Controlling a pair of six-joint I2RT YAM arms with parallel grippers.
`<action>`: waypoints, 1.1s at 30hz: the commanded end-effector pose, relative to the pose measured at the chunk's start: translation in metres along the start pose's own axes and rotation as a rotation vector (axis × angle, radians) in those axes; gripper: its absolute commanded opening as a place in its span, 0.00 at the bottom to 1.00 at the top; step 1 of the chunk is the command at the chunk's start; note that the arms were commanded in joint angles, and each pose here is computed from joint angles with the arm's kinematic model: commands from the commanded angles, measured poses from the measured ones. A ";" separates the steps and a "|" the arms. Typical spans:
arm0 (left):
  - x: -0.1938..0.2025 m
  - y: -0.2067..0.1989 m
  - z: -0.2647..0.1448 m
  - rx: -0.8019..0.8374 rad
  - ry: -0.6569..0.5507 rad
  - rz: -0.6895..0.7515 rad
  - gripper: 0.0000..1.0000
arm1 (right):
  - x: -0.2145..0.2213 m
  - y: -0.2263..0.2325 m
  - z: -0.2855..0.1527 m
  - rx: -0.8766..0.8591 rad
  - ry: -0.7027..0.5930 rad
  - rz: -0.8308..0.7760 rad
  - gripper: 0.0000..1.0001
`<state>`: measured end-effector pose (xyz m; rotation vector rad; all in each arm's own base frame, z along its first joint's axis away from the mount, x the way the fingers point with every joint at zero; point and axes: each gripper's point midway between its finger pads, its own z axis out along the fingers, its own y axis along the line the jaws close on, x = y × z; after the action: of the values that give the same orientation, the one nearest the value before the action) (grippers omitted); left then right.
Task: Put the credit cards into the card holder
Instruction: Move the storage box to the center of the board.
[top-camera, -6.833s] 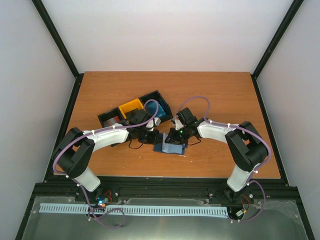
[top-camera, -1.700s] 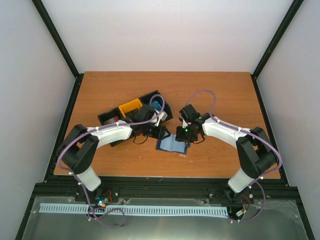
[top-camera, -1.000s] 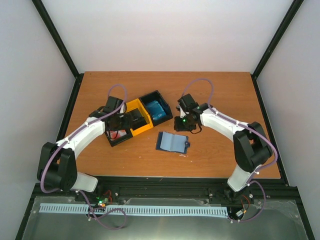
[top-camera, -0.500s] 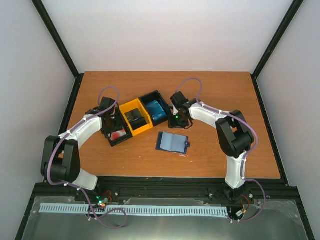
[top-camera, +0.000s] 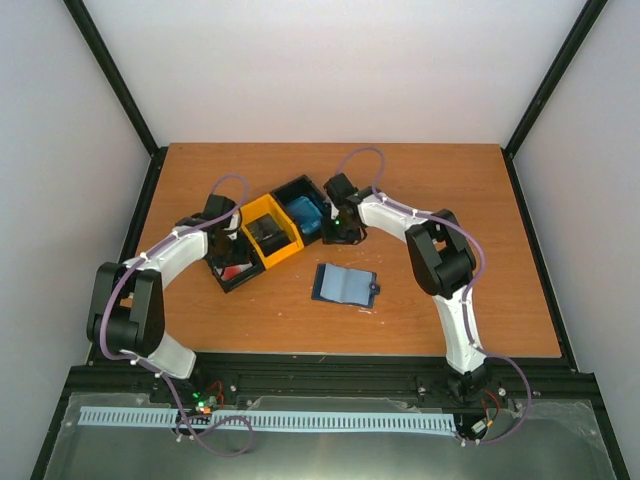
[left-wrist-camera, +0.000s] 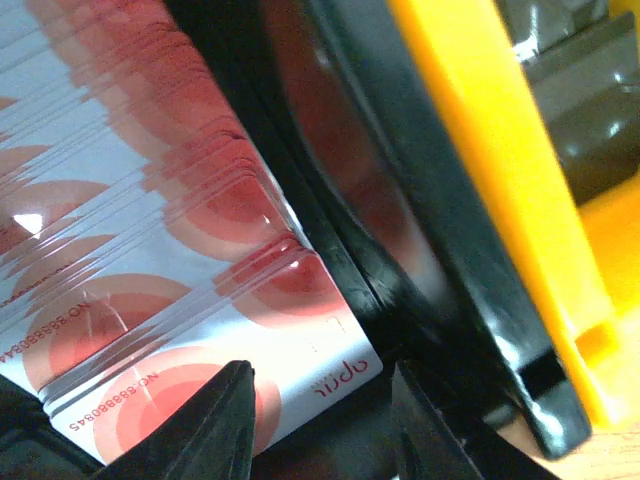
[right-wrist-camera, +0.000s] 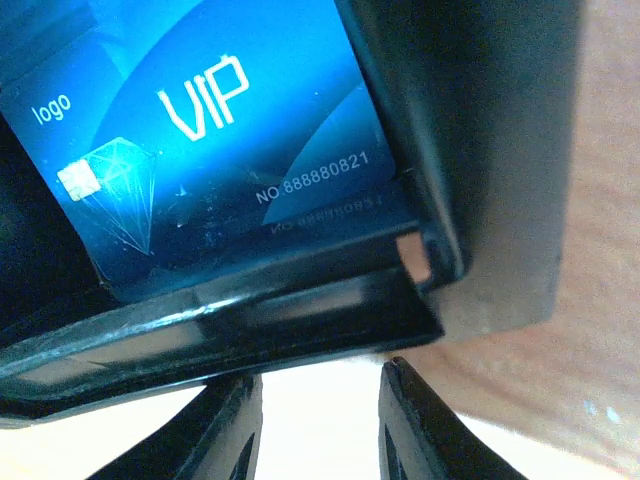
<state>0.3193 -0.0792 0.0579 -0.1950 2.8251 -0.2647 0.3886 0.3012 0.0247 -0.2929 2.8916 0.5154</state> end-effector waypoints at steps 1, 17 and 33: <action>-0.018 -0.011 -0.009 0.026 -0.046 0.068 0.40 | -0.020 0.002 0.009 0.028 -0.027 0.007 0.34; -0.009 0.025 0.006 -0.147 0.000 0.085 0.52 | -0.057 0.017 0.010 -0.002 -0.082 0.016 0.34; -0.021 0.016 0.025 -0.095 0.018 0.245 0.59 | 0.010 0.026 -0.030 -0.048 -0.015 0.014 0.34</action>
<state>0.3412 -0.0572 0.0475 0.0381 2.8273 -0.0354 0.3761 0.3085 0.0344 -0.2614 2.9069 0.5571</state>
